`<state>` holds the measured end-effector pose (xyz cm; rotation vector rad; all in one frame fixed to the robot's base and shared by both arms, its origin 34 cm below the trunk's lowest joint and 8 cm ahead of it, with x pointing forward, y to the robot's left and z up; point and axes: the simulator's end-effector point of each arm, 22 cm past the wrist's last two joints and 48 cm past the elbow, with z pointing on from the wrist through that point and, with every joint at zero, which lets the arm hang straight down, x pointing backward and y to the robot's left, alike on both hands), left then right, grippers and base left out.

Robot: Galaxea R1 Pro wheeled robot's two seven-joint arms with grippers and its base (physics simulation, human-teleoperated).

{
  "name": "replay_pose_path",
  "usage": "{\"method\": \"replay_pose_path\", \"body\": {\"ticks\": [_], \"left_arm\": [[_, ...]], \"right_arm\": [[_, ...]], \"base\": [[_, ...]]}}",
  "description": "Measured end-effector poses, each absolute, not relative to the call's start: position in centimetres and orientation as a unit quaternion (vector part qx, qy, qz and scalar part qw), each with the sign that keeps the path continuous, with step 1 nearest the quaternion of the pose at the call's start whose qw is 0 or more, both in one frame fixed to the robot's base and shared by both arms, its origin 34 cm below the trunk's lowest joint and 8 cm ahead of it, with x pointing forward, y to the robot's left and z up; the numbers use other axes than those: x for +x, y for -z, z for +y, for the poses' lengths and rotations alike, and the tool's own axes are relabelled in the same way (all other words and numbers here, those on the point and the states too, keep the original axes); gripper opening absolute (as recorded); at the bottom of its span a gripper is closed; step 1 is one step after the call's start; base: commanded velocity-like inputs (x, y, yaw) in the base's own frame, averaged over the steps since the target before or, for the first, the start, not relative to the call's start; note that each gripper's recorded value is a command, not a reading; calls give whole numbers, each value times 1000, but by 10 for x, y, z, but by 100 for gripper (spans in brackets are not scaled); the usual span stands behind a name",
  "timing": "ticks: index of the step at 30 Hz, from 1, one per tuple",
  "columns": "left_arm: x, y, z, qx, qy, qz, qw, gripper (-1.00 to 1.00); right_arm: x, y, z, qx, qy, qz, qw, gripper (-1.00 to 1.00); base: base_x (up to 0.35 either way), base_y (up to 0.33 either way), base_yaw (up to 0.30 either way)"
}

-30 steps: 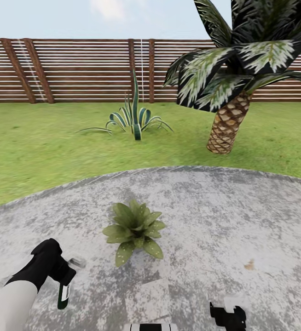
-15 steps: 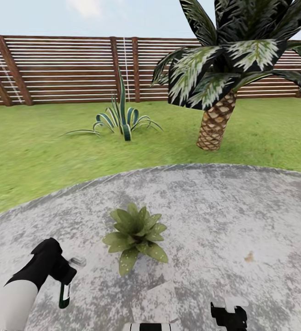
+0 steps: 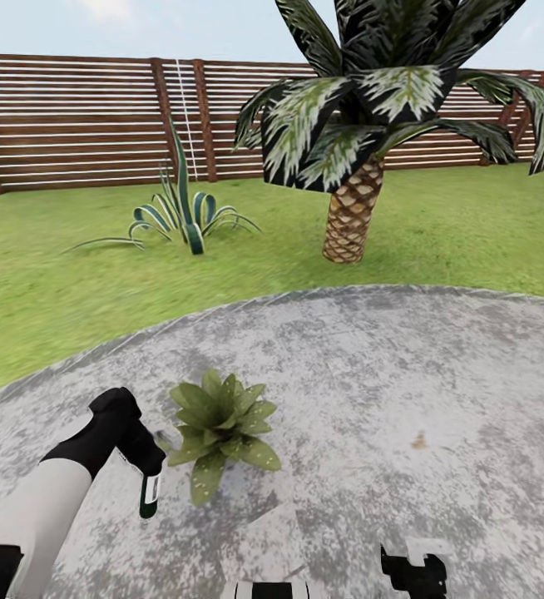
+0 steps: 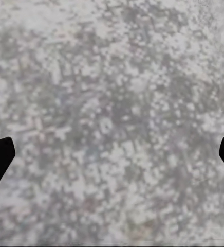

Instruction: Pick up the pesticide atomizer in the garden and spray insectifuge to fully cover both potted plants in the garden.

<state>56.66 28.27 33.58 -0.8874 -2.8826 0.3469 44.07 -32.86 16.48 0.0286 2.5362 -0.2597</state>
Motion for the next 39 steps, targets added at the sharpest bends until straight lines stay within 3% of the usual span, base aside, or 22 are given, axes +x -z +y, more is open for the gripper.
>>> {"method": "replay_pose_path", "body": {"ticks": [8, 19, 22, 32, 39], "left_arm": [[562, -331, 276, -299, -114, -945, 64, -100], [554, -327, 274, -297, -119, -945, 70, -100], [538, -345, 249, -307, -187, -928, 98, -100], [531, -339, 276, -337, -122, -924, 134, -100], [530, -337, 286, -341, -92, -924, 147, -100]], "right_arm": [[439, -164, -328, 10, 97, 952, 290, 100], [439, -164, -329, 10, 98, 952, 290, 100], [439, -164, -329, 10, 98, 952, 290, 100], [438, -164, -335, 4, 101, 952, 289, 100], [439, -164, -334, 6, 101, 952, 289, 100]], "base": [[-25, 293, -94], [-38, 218, -253], [0, 1, -171], [0, 4, -9], [0, 249, -101]]}}
